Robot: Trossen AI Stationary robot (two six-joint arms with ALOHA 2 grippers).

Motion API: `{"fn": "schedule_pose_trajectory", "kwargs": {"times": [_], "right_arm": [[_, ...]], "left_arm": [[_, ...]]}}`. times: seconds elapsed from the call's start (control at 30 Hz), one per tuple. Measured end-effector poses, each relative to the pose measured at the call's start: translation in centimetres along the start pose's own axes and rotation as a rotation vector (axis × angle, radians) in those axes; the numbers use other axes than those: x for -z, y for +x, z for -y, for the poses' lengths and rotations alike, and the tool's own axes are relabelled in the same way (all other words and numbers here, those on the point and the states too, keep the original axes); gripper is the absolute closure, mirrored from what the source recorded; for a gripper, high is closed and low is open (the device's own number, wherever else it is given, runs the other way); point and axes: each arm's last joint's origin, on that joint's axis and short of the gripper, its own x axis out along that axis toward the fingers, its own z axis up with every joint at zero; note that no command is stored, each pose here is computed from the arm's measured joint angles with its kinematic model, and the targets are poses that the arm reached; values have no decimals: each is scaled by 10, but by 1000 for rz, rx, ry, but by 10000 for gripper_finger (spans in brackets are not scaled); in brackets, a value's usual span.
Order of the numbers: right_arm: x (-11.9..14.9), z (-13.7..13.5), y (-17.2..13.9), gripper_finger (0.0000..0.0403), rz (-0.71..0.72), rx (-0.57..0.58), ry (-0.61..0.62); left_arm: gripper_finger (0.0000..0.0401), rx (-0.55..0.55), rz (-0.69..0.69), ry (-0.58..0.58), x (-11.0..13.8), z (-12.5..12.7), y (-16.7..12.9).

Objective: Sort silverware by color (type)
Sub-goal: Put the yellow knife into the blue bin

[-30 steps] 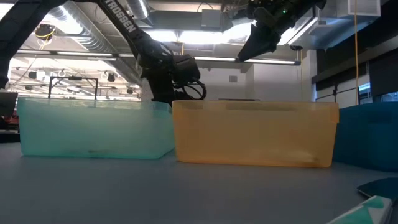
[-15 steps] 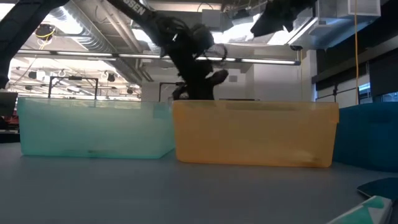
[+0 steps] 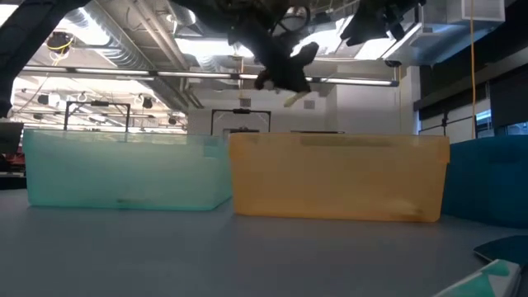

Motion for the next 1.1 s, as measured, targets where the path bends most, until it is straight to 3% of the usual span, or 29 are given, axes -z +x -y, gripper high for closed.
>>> {"fn": "schedule_pose_trajectory", "kwargs": {"times": [0.23,0.67,1.1], "right_arm": [[-1,2,0,265,22,83,74],[-5,2,0,265,70,69,280],[1,3,0,265,21,86,418]], "left_arm": [[357,101,82,10,-11,14,-5],[357,212,157,28,-14,40,-13],[357,261,186,33,-12,60,-20]]}}
